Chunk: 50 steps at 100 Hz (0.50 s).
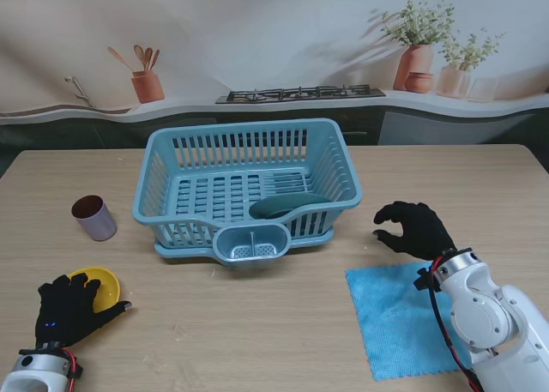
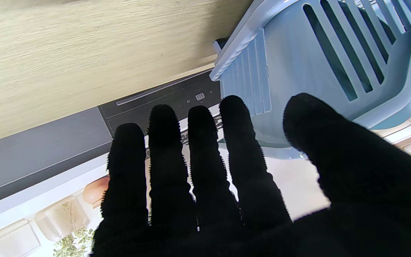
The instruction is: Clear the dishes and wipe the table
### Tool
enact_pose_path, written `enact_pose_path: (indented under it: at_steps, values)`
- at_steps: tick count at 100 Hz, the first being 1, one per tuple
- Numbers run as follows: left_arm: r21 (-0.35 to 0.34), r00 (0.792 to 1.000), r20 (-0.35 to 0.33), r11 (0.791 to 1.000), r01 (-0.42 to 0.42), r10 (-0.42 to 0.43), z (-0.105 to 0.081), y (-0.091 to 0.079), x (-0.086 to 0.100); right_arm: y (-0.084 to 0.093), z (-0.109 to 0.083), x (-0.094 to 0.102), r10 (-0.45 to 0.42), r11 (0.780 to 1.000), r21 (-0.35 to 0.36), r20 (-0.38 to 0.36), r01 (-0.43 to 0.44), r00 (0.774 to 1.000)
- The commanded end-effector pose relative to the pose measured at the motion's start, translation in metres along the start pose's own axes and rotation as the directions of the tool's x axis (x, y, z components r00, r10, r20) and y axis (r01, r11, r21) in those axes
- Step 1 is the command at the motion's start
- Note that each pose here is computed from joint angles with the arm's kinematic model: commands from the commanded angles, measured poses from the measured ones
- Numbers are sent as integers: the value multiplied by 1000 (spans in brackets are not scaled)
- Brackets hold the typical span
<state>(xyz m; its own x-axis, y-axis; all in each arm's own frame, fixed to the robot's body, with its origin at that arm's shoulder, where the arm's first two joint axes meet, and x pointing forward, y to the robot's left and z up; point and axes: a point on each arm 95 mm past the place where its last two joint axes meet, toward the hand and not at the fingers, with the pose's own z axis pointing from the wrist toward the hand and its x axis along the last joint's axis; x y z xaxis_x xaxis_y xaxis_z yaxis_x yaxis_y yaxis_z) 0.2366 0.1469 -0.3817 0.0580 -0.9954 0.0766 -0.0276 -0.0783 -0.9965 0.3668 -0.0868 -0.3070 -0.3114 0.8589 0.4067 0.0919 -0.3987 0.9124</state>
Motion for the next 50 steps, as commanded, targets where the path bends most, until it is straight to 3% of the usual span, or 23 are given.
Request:
enact_pose_path:
  at_steps: [1,50]
  values:
    - [-37,1000,7,999,20,-20,-1,4,2,-3,-1,2,-3,1000,19,-2,3,1000]
    - [-141,998,60,990,31,-23,1,12,2,-3,-1,2,-1,1000,16,1,1,1000]
